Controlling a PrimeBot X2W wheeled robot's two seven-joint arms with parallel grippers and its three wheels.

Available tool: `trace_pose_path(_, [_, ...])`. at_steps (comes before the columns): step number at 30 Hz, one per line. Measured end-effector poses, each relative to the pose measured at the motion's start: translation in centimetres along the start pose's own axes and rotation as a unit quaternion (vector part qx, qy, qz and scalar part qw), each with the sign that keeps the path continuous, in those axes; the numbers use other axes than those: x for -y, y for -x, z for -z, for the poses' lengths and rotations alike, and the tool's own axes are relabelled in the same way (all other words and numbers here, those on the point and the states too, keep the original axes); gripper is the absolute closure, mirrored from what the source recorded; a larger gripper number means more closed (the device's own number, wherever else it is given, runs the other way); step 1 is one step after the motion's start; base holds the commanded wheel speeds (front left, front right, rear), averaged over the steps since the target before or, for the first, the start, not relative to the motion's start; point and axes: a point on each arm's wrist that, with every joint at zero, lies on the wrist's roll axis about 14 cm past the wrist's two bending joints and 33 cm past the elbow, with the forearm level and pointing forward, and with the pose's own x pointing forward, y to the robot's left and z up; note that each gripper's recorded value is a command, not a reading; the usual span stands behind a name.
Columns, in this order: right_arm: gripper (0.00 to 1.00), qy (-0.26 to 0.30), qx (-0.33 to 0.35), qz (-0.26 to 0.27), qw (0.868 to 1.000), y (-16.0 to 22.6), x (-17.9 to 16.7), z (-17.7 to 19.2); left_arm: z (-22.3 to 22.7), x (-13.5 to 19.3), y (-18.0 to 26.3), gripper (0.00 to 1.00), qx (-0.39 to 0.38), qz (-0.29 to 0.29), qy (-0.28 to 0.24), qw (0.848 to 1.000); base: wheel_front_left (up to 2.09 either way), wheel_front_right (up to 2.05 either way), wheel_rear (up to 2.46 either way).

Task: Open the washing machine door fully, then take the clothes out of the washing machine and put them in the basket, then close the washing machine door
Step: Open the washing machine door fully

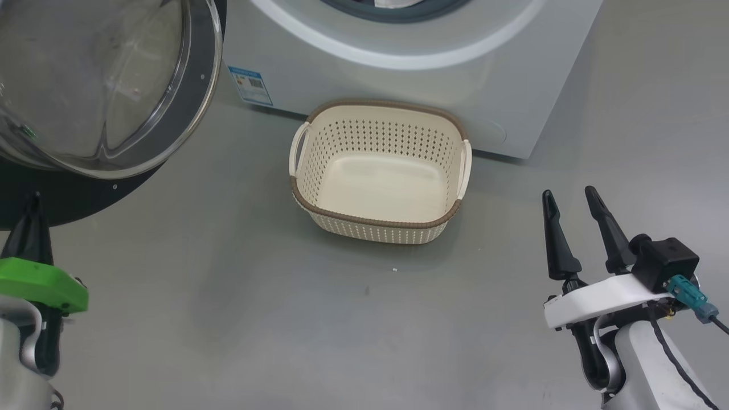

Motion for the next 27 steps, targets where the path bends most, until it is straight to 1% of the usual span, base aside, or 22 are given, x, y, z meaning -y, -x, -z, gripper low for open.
trace_pose_path(10, [0.00, 0.006, 0.025, 0.014, 1.000, 3.0, -0.7, -2.4, 0.6, 4.4, 1.9, 1.00, 0.007, 0.061, 0.023, 0.998, 0.00, 0.00, 0.00])
trace_pose_path(16, [0.00, 0.013, 0.051, 0.034, 0.998, 4.4, 0.0, -4.3, 0.8, 7.4, 2.2, 1.00, 0.011, 0.101, 0.033, 0.994, 0.00, 0.00, 0.00])
trace_pose_path(17, [0.00, 0.012, 0.058, 0.039, 0.997, 4.6, 0.2, -4.7, 0.9, 8.1, 2.3, 1.00, 0.012, 0.111, 0.032, 0.993, 0.00, 0.00, 0.00])
trace_pose_path(18, [0.00, 0.011, 0.068, 0.049, 0.996, 5.0, 0.7, -5.4, 1.0, 9.6, 2.4, 1.00, 0.012, 0.128, 0.036, 0.991, 0.00, 0.00, 0.00])
trace_pose_path(22, [0.00, 0.010, 0.076, 0.060, 0.995, 5.7, 1.1, -5.8, 1.4, 12.0, 2.8, 1.00, 0.011, 0.155, 0.044, 0.987, 0.00, 0.00, 0.00])
trace_pose_path(27, [0.00, 0.008, 0.081, 0.073, 0.994, 6.4, 1.7, -6.0, 1.8, 14.1, 3.3, 1.00, 0.008, 0.180, 0.048, 0.983, 0.00, 0.00, 0.00])
